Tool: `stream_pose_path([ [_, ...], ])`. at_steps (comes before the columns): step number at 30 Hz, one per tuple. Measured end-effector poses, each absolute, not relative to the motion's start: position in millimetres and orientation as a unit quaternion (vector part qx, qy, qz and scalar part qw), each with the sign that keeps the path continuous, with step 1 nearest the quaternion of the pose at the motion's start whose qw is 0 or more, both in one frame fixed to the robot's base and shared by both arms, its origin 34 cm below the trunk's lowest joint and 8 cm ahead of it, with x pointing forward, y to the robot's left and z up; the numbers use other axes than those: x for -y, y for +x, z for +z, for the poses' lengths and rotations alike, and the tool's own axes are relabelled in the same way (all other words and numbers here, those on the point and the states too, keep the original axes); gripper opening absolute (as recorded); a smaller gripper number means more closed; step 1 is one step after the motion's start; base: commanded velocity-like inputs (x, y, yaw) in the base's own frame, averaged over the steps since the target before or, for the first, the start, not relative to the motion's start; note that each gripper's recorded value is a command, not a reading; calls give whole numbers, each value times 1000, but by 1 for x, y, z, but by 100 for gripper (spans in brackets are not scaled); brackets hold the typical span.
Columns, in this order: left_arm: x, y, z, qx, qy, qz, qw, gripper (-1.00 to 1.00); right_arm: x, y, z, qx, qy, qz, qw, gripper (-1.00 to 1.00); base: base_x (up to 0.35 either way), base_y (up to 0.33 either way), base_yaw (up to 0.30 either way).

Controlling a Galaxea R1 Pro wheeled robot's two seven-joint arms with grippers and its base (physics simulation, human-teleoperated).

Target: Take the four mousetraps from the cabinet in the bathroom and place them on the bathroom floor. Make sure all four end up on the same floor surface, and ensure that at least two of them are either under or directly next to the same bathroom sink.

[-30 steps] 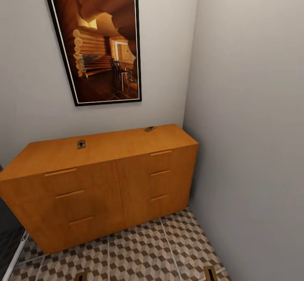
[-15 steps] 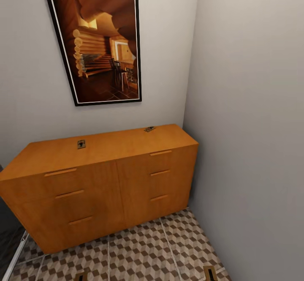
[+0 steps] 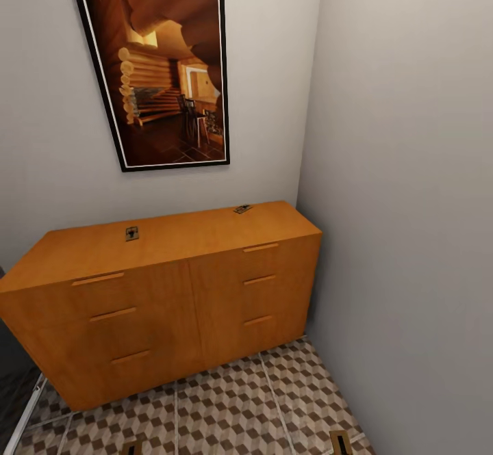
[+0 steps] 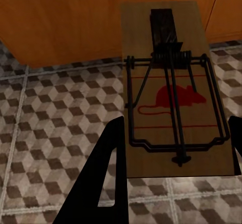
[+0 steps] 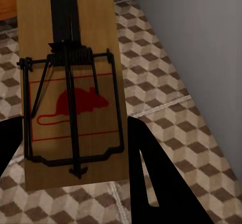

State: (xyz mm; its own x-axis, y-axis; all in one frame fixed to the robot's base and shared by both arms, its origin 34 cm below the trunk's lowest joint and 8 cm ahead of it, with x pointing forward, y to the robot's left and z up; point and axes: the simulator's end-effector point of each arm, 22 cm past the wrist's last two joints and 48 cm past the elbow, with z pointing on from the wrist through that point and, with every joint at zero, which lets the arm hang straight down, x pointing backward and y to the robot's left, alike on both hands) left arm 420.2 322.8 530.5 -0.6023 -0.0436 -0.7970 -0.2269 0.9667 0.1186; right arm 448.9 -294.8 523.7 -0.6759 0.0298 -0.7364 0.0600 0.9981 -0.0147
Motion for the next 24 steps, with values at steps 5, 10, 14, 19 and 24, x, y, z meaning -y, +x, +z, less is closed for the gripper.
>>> stream_pose_path([
  [5,-322,420,530,-889,-76,104,439,-100,294,449,524,-915,22,-19,402,-100,0,0,0],
  [10,-322,420,530,-889,-76,104,439,-100,294,449,524,-915,21,-19,402,-100,0,0,0],
  [14,-322,420,530,-889,-76,104,439,-100,294,449,524,-915,21,-19,402,-100,0,0,0],
  [19,-322,420,530,-889,-76,104,439,-100,294,449,524,-915,21,-19,402,-100,0,0,0],
  [24,-322,420,530,-889,-76,104,439,-100,293,449,524,-915,22,-18,402,-100,0,0,0],
])
